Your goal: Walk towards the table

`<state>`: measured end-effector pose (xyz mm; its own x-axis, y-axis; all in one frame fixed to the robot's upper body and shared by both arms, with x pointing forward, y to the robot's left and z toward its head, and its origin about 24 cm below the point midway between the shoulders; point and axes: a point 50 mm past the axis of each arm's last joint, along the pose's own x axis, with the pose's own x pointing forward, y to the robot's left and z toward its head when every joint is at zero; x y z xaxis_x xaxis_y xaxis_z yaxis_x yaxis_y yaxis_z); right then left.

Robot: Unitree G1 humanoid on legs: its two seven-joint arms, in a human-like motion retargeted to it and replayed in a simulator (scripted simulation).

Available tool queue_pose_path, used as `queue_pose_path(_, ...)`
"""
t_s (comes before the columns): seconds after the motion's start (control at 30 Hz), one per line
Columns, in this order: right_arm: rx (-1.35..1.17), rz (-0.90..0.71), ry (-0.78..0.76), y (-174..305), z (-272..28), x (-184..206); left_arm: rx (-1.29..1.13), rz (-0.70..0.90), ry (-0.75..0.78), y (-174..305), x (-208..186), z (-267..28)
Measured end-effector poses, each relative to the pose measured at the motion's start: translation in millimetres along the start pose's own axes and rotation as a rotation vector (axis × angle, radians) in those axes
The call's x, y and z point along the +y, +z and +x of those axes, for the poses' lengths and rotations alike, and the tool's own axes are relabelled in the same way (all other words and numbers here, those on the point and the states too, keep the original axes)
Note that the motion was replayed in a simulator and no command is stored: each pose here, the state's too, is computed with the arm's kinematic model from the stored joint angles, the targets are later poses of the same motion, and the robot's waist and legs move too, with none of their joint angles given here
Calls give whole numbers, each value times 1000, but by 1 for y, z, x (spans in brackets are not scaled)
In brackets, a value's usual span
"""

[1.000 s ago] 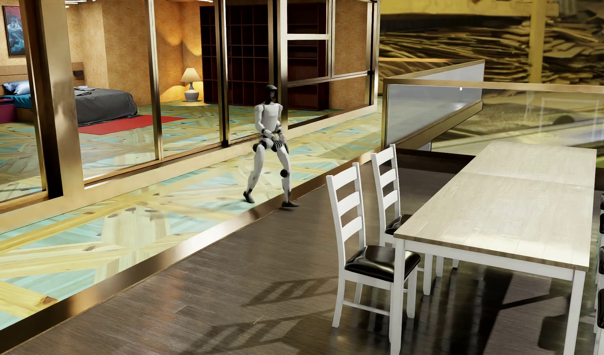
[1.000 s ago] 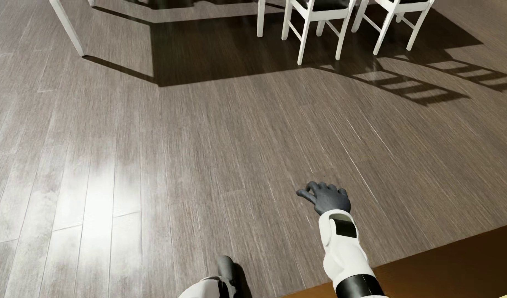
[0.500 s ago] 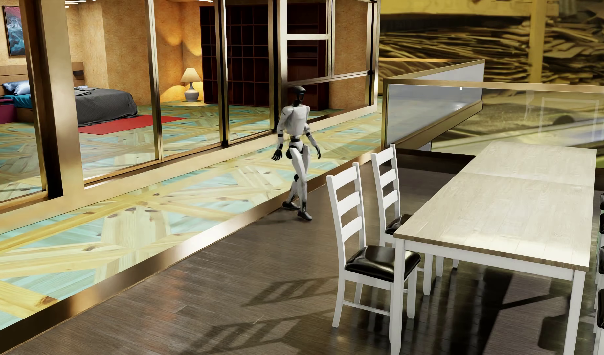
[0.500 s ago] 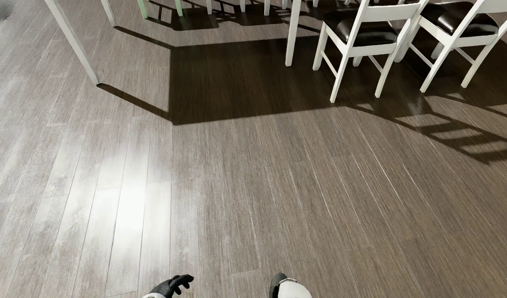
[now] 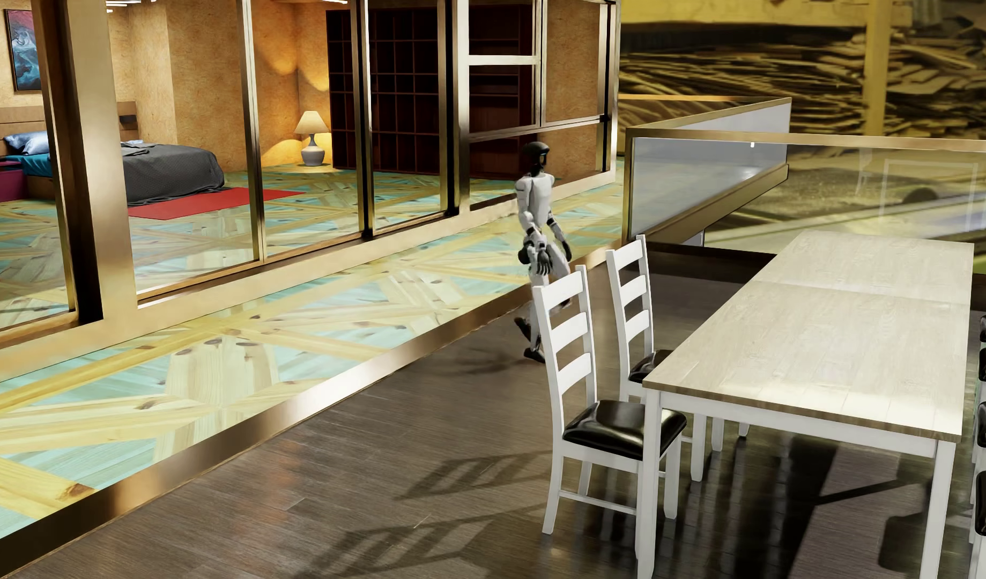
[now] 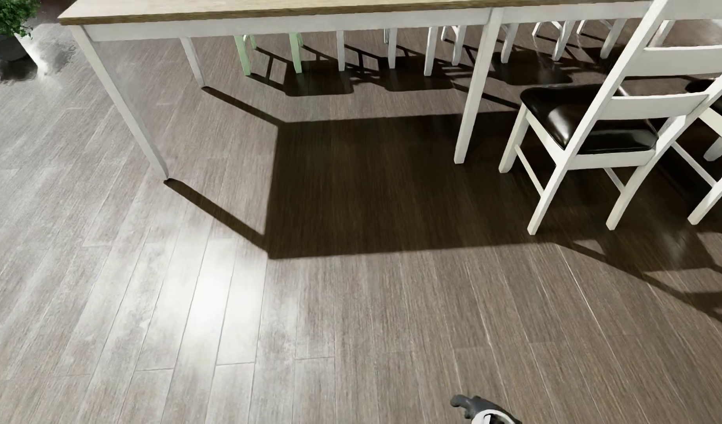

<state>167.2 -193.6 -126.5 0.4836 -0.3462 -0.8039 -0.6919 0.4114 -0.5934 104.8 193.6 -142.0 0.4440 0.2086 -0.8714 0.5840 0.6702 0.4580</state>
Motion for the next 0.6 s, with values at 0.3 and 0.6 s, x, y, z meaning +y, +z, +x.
queue_pose_path(0.3, -469, -192, -309, 95, -32, -61, 244, -175, -85, -50, -38, -12)
queue_pose_path(0.6, 2, -490, 207, -31, -11, 64, 178, -287, -64, -29, -52, -14)
